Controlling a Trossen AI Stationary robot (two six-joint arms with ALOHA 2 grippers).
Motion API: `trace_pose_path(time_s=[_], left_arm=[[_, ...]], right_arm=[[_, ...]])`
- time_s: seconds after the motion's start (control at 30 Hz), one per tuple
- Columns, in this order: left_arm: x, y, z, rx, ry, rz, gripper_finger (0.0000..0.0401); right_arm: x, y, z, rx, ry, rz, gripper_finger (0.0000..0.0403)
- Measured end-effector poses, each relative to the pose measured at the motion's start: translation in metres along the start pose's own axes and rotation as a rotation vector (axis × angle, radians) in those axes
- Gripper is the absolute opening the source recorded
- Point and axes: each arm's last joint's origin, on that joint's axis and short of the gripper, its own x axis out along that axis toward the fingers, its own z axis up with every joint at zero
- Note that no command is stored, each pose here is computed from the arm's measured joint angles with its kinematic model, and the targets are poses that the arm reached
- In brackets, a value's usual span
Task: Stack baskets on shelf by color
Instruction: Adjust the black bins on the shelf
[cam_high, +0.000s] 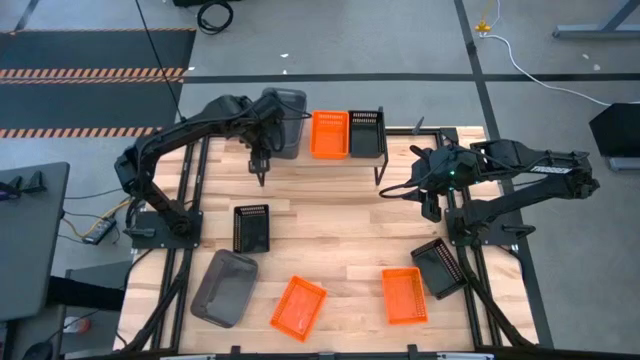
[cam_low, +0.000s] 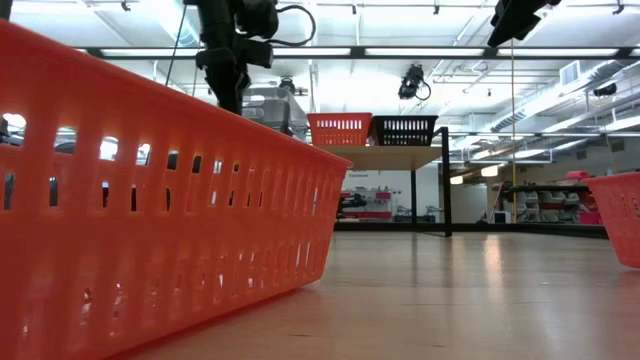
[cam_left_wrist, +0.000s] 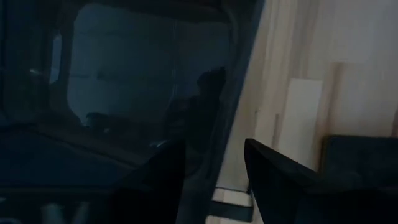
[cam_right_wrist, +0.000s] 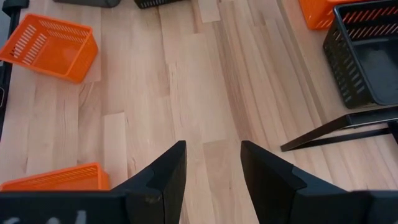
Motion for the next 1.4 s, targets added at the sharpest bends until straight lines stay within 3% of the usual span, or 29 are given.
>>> trace_pose_path(time_s=[0.63,1.1,1.4], left_arm=[[-0.001,-0.0077,0.0046,-0.146,-0.011,-0.006,0.0165],[-0.001,-0.0088,0.0044,-0.128,-0.016,-0.036,0.0011],[-0.0012,-0.0088,0.0032,-0.14,-0.003,-0.03,0.0052]], right_arm=[[-0.0001,0.0002,0.0016,-0.001,-0.016,0.002,0.0159],[0.0,0.0003,0.0016,-0.001,-0.015,0.002,0.0159],[0.0,0.0003,0.0016,-0.001,-0.015,0.002,0.0159]])
